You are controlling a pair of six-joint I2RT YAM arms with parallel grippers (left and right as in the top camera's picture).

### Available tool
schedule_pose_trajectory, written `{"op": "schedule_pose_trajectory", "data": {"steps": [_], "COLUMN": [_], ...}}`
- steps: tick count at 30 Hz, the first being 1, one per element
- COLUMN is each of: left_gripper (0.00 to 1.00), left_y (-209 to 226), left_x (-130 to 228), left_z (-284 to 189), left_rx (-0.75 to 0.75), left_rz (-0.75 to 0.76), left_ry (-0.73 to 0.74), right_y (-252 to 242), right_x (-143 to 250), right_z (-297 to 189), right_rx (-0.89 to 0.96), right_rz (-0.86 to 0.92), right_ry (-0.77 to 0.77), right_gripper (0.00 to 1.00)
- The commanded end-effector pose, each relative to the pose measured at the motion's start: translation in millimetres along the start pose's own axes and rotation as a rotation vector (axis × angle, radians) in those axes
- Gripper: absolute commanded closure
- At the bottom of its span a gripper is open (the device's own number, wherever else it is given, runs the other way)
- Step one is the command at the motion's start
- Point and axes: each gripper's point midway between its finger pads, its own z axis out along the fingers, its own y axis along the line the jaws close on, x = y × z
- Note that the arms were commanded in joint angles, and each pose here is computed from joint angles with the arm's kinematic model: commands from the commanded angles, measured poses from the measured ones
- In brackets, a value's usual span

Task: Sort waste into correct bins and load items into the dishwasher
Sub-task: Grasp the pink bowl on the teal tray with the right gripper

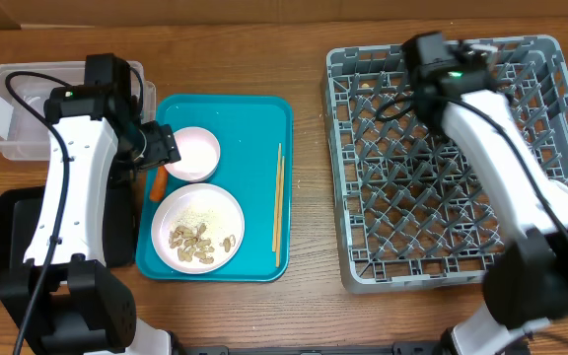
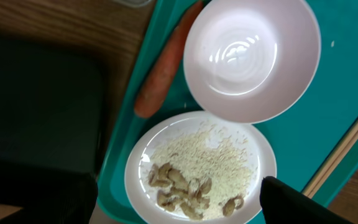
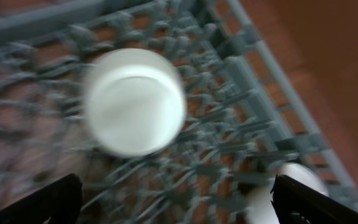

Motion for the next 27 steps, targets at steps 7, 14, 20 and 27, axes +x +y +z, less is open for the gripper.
{"op": "schedule_pose_trajectory", "data": {"steps": [7,14,20,27], "left_gripper": [0.18,0.16,0.15,0.15], "left_y": [4.8,69.3,95.6,93.8], "left_x": [1.7,0.4,4.4,5.8], "left_z": [-2.2,-17.6,-20.6,-20.8], "left_rx": [-0.105,-0.133,-0.007,0.018], "left_rz": [-0.021,-0.222,-0.383,-0.392], "left_ry": [-0.042,-0.030,0.007,0.017], "right_y": [136.2,236.7,320.1,379.2], "right_x": [45.7,95.8,154.4,189.9], "right_z": [-173.4,-226.5,-231.5,-207.0], "right_rx": [-1.160,-1.295,-1.314,-1.195], "right_rz": [-0.299,-0.454,-0.504,-0.454], "right_ry": [0.141,0.083,0.084,-0.014], "right_gripper": [0.10,0.10,0.11,0.08]}}
